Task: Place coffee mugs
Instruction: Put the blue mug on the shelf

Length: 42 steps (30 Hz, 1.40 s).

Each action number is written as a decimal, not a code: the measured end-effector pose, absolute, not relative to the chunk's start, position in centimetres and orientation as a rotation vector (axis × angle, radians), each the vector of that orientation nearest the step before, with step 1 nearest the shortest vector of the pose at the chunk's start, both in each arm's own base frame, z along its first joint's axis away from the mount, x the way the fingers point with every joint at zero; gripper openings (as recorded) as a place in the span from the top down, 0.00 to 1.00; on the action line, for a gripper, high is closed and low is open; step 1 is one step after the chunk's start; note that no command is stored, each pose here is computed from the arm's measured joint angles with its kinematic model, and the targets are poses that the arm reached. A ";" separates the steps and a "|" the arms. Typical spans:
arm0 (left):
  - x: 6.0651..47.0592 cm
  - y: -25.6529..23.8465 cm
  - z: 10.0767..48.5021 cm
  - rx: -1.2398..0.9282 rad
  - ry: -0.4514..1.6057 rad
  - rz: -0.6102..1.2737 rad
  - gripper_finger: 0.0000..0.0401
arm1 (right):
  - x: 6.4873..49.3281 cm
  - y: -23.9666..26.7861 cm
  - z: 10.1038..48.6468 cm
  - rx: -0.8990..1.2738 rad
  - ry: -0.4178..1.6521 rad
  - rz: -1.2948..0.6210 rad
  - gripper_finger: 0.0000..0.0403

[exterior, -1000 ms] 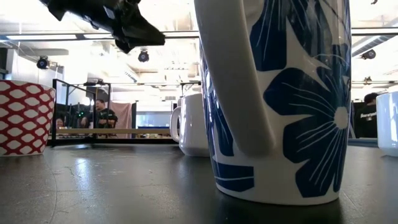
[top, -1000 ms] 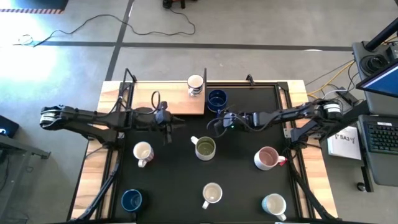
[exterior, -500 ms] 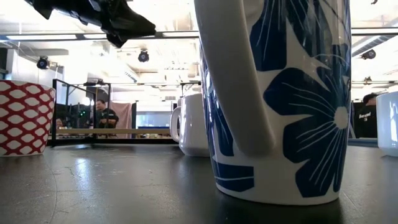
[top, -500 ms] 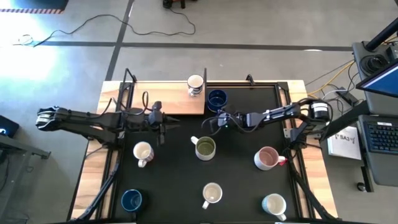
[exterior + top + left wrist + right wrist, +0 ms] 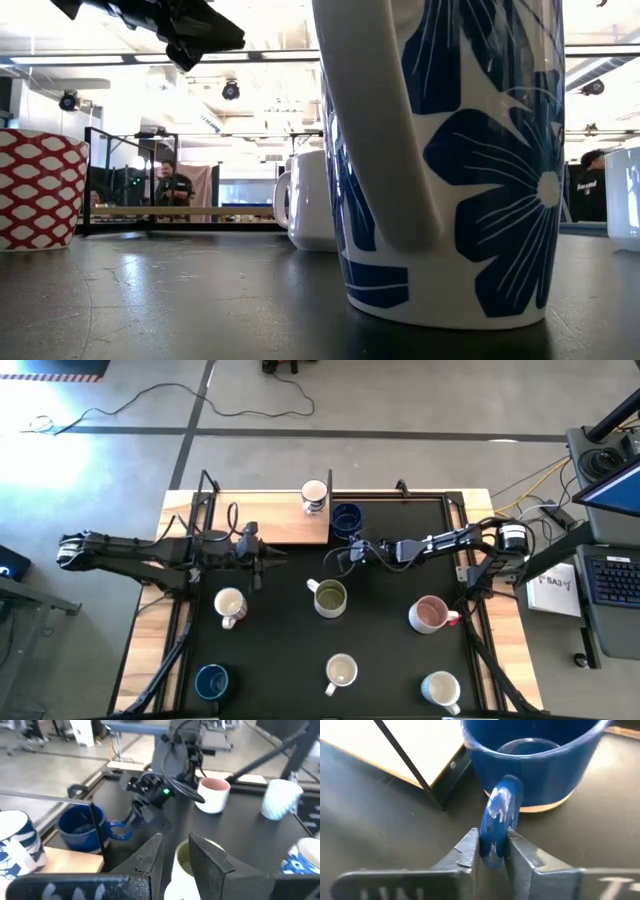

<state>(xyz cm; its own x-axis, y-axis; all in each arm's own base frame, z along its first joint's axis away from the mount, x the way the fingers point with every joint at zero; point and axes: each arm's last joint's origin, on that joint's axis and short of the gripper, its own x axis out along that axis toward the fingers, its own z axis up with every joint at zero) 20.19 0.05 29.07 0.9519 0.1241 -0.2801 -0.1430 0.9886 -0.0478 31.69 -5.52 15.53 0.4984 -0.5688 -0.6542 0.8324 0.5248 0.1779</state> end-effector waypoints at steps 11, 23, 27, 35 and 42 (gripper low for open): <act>20.2 -0.1 30.2 -0.061 0.274 0.105 0.81 | 30.7 -5.4 16.1 0.499 0.652 -0.888 0.89; 20.2 0.0 30.5 -0.068 0.255 0.114 0.81 | 28.1 -2.9 20.9 0.615 0.678 -0.698 0.89; 20.1 0.0 30.7 -0.069 0.238 0.114 0.81 | 27.1 -2.0 22.4 0.670 0.674 -0.635 0.89; 20.1 0.0 31.1 -0.073 0.202 0.113 0.81 | 25.5 -0.2 23.4 0.689 0.713 -0.611 0.89; 19.8 0.0 31.4 -0.074 0.182 0.112 0.81 | 25.9 1.4 24.0 0.711 0.678 -0.484 0.89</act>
